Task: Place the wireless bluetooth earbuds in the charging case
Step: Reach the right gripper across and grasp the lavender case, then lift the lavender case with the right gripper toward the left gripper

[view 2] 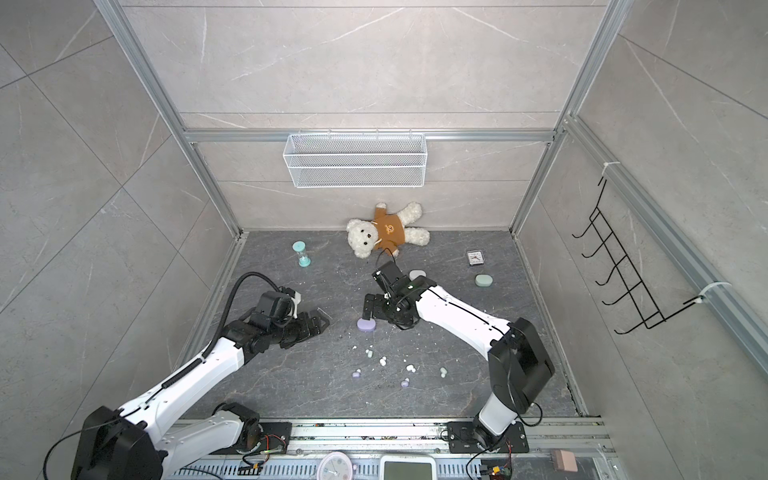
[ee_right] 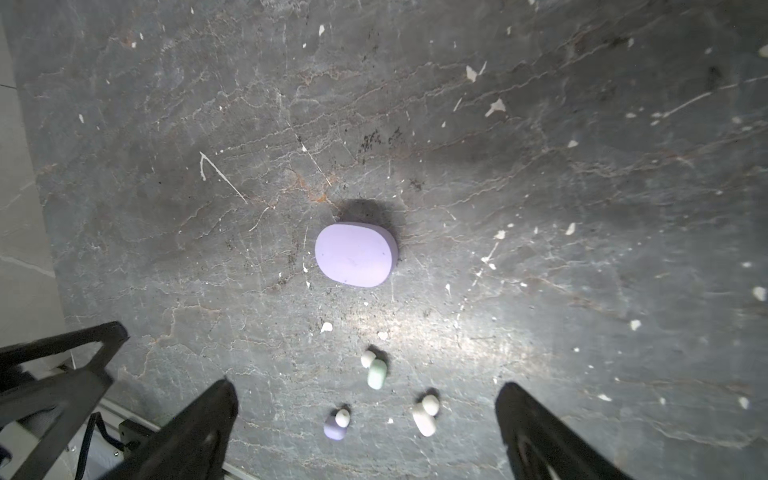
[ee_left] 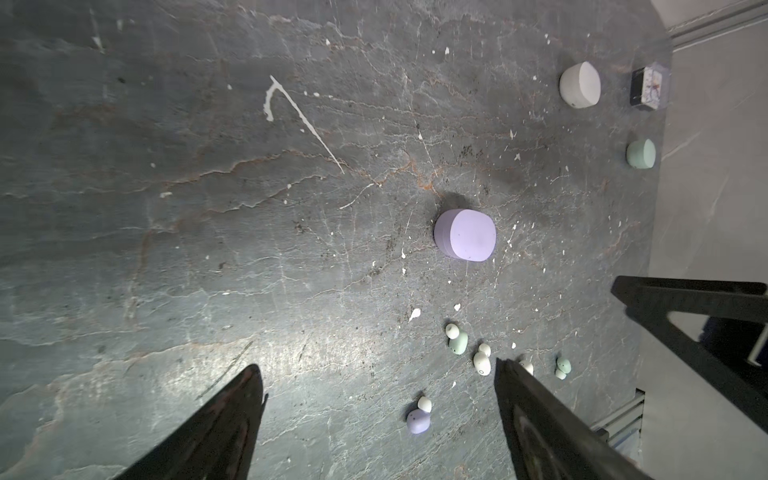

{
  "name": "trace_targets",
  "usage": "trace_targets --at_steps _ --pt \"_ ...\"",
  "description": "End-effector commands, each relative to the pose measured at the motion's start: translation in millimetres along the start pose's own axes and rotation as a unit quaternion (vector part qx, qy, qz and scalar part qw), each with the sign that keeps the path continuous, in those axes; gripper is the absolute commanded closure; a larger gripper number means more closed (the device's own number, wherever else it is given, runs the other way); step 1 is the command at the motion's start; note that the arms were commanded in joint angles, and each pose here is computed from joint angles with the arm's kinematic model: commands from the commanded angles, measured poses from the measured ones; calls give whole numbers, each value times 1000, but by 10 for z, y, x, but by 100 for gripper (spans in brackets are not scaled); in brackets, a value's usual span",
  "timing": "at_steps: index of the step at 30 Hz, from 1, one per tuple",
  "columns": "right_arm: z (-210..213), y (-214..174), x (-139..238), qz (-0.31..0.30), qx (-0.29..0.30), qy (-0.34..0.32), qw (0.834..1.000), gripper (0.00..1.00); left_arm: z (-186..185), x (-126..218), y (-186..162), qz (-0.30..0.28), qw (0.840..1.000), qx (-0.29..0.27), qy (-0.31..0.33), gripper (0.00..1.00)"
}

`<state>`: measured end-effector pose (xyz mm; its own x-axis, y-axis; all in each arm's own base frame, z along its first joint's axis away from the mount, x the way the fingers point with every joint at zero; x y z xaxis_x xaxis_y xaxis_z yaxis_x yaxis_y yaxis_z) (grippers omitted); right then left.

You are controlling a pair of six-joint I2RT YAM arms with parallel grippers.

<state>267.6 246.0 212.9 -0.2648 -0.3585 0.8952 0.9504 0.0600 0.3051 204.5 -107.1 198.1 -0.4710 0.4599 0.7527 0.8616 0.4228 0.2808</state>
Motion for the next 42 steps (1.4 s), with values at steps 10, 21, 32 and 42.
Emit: trace_targets --at_steps 10,21,32,42 --pt "223 62 -530 53 -6 -93 994 6 65 119 93 -3 998 1 -62 11" --pt "347 144 -890 88 18 -127 988 10 168 46 108 6 996 22 -83 11" --pt "347 121 -1093 119 22 -136 983 20 209 42 110 8 996 27 -82 11" --pt "336 108 -1170 125 19 -135 983 36 237 35 115 10 997 29 -77 11"
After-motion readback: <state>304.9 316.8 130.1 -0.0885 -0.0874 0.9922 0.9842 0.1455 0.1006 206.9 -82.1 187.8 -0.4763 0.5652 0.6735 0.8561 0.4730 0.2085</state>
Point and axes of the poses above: each gripper's point midway between its finger pads, its own x axis back along the fingers, its own z axis along the line the jaws close on, y = z × x, the point moved 10 cm from there along x, back along the fingers, and after that the axes turned 8 degrees about x, right-handed, at the moved point
